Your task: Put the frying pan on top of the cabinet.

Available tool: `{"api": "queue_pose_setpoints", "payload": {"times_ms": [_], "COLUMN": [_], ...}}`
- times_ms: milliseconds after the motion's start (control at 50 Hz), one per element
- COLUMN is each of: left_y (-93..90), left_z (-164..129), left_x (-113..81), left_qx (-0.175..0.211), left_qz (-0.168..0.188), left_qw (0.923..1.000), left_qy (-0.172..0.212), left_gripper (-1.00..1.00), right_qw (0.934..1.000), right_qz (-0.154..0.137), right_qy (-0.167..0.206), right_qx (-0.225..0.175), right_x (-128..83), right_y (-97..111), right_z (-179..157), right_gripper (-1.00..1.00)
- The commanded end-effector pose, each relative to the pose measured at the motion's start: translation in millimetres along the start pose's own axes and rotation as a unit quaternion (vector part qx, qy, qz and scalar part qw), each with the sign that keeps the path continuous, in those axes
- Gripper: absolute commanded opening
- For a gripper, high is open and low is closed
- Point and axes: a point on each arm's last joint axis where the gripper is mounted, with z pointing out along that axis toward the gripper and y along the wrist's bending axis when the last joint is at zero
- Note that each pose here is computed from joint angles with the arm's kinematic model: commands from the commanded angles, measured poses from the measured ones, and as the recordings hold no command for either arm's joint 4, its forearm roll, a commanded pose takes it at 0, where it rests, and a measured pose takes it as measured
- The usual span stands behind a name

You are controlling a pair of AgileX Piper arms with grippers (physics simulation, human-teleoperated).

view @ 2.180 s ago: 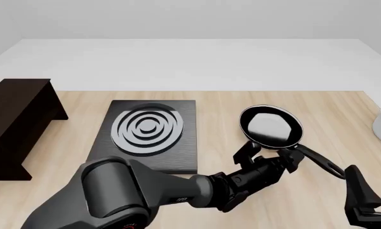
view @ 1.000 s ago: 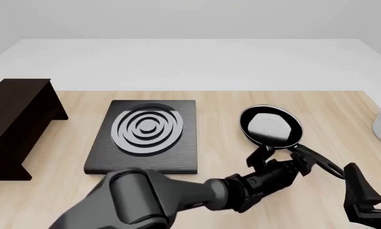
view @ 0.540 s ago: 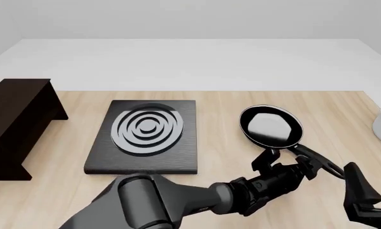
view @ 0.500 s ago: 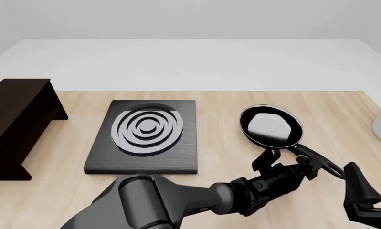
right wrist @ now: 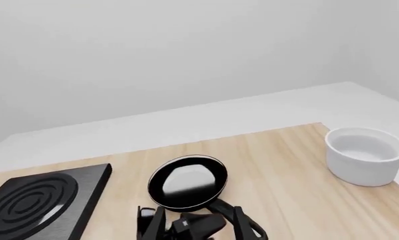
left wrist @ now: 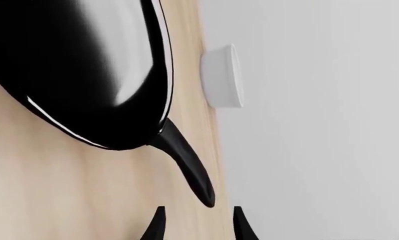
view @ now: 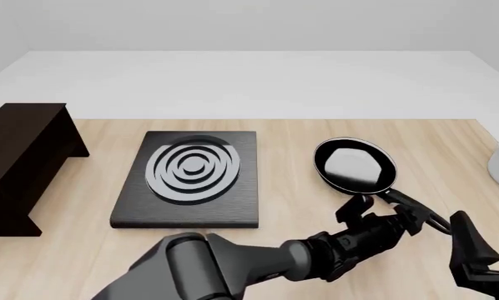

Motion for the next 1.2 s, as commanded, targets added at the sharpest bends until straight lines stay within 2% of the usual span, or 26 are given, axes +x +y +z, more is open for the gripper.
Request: {"api": "queue_pose_setpoints", "payload": {"times_ms": [20, 140, 640, 740, 1200], "left_y": [12.9, 11.2, 28.5, 27.4, 36.5], "left_z": [6.2, 7.5, 20.0, 20.8, 27.8], "left_x": [6.7, 7.1, 10.8, 11.7, -4.4], "left_qx": [-0.012, -0.008, -0.015, -0.014, -0.017], "left_qz": [-0.015, -0.018, -0.026, -0.027, -0.035], "left_qw": [0.9998, 0.9998, 0.9995, 0.9995, 0.9992], "left_qy": [0.005, 0.005, 0.006, 0.006, -0.008], "left_gripper": [1.00, 1.00, 1.00, 1.00, 1.00], "right_qw": [1.0000, 1.0000, 0.9999, 0.9999, 0.9999], "right_qz": [0.002, 0.003, 0.006, 0.006, 0.008], "right_qy": [0.001, 0.002, 0.002, 0.002, 0.003], "right_qx": [0.003, 0.003, 0.009, 0.009, 0.012], "right_x": [0.0, -0.1, -0.4, -0.4, -0.2], "right_y": [-0.3, -0.3, -1.2, -1.2, -1.7], "right_z": [1.6, 2.0, 4.4, 4.0, 4.6], "right_gripper": [1.00, 1.00, 1.00, 1.00, 1.00]}}
